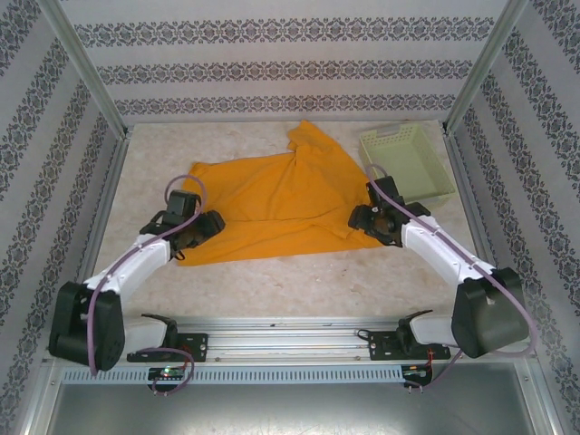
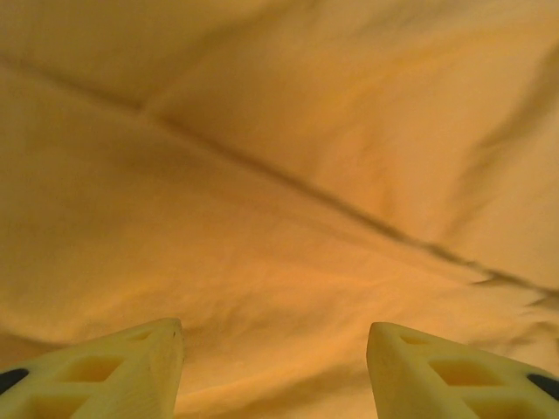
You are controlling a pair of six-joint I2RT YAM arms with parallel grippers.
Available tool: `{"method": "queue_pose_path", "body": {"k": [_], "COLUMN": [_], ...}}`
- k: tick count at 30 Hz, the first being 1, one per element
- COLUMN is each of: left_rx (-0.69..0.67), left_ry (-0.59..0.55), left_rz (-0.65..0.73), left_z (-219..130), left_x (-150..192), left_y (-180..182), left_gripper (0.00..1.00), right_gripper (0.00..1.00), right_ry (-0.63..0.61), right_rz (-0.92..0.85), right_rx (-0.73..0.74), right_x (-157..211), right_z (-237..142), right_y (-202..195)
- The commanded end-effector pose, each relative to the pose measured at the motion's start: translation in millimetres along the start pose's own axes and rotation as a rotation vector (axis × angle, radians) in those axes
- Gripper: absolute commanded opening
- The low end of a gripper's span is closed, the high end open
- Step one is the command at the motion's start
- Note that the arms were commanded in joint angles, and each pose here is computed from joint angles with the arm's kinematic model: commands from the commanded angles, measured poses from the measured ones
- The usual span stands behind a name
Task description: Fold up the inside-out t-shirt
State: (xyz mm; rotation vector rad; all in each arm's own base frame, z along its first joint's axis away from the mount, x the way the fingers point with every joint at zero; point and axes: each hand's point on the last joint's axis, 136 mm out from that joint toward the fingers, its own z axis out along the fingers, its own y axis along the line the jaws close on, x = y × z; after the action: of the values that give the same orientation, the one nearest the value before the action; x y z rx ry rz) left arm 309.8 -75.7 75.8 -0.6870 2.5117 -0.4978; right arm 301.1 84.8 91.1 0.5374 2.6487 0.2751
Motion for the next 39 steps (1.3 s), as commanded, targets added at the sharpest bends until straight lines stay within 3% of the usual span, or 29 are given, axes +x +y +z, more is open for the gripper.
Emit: {"method": "queue_pose_path", "body": {"k": [1,11,20,30,35,39], "left_rx": [0.018,-0.102,-0.100,-0.142,-0.099,-0.107], "left_ry": [0.009,0.022,0.008,-0.022,-0.007,-0.004], "left_rz": [-0.019,-0.183,-0.219,-0.234,-0.234,-0.230], "left_z": [15.7,34.6,27.8,20.7,20.9,21.5], "left_x": [4.4,16.0,8.8,1.3,0.4,1.1], "left_y": [0.0,68.4,83.5,95.5,89.6,91.0], "left_gripper": [0.57,0.56,0.56,0.56,0.56,0.56], "right_gripper": [0.64,0.49,0.40,0.41,0.42,0.44], "right_ry": [0.025,0.127,0.121,0.105,0.083,0.097], "right_rz": [0.039,0.248,0.246,0.209,0.137,0.099], "right_rx": [-0.028,0.057,0.091,0.149,0.122,0.088], "right_x": [2.3,8.8,-1.1,11.7,12.9,35.9], "right_z": [14.8,62.0,64.4,48.3,32.0,18.2], "right_y": [0.4,-45.4,-52.7,-69.2,-52.8,-39.0]}}
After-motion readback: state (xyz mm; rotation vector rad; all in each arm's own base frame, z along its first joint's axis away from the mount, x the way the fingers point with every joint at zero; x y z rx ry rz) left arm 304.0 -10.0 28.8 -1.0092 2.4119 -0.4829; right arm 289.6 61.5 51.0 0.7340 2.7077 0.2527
